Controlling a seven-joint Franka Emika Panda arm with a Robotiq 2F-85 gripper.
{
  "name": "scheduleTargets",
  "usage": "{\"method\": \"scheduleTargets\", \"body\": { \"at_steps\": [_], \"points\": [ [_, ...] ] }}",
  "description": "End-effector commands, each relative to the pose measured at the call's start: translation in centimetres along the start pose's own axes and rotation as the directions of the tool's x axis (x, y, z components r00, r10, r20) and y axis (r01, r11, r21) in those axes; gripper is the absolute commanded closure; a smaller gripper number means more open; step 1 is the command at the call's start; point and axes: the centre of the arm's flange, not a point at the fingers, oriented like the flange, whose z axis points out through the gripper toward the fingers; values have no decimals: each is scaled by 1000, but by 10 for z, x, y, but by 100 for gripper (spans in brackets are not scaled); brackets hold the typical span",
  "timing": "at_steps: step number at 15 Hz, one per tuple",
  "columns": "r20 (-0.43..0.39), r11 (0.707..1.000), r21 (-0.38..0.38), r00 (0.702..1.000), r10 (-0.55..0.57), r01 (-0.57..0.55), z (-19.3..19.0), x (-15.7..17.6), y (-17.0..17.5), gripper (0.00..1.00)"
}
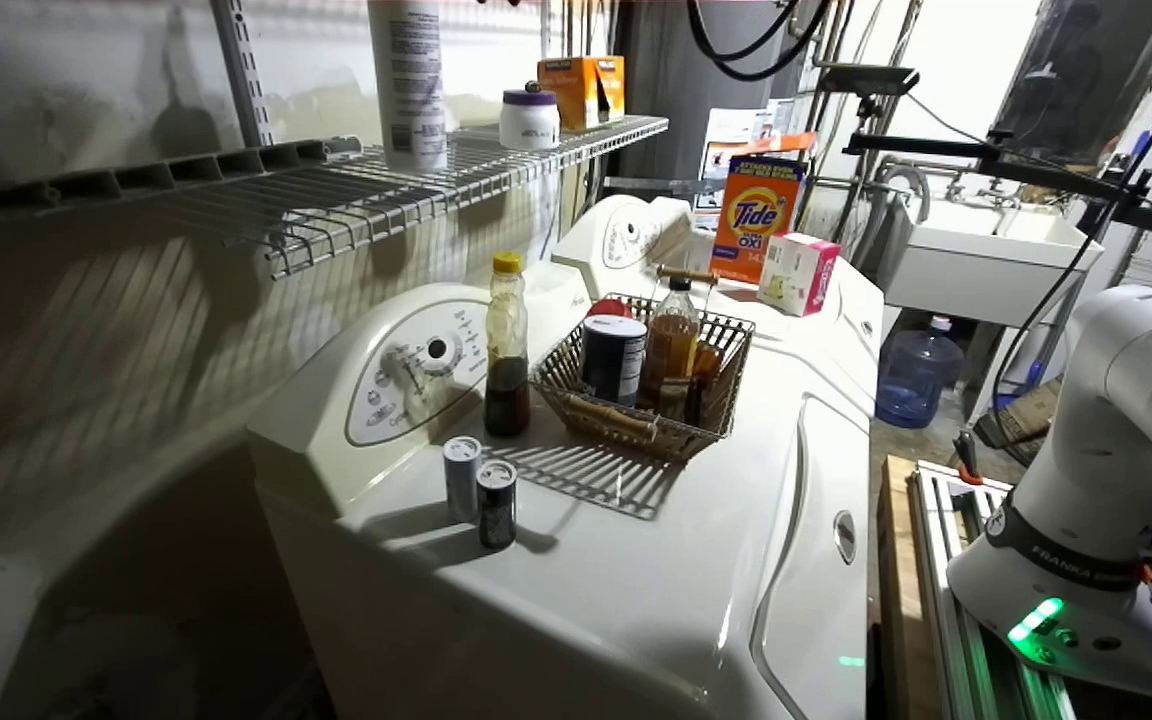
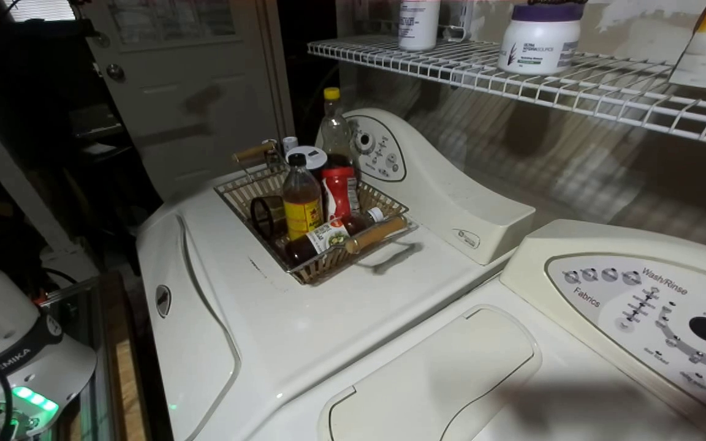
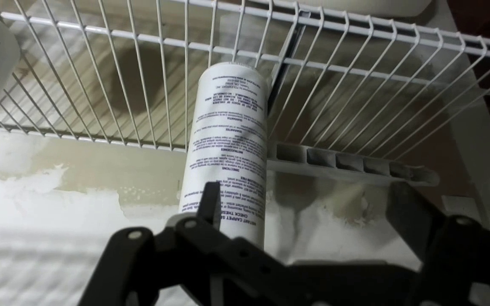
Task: Rotate the white spray bottle.
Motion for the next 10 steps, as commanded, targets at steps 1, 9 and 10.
{"method": "scheduleTargets", "body": {
  "at_steps": [1,9,10],
  "points": [
    [-2,1000,-18,1000,10,-10,-9,-19,-9,0],
    [7,1000,2,1000,1,-1,0,-5,-3,0],
    [7,1000,2,1000,1,-1,0,-5,-3,0]
  ]
}}
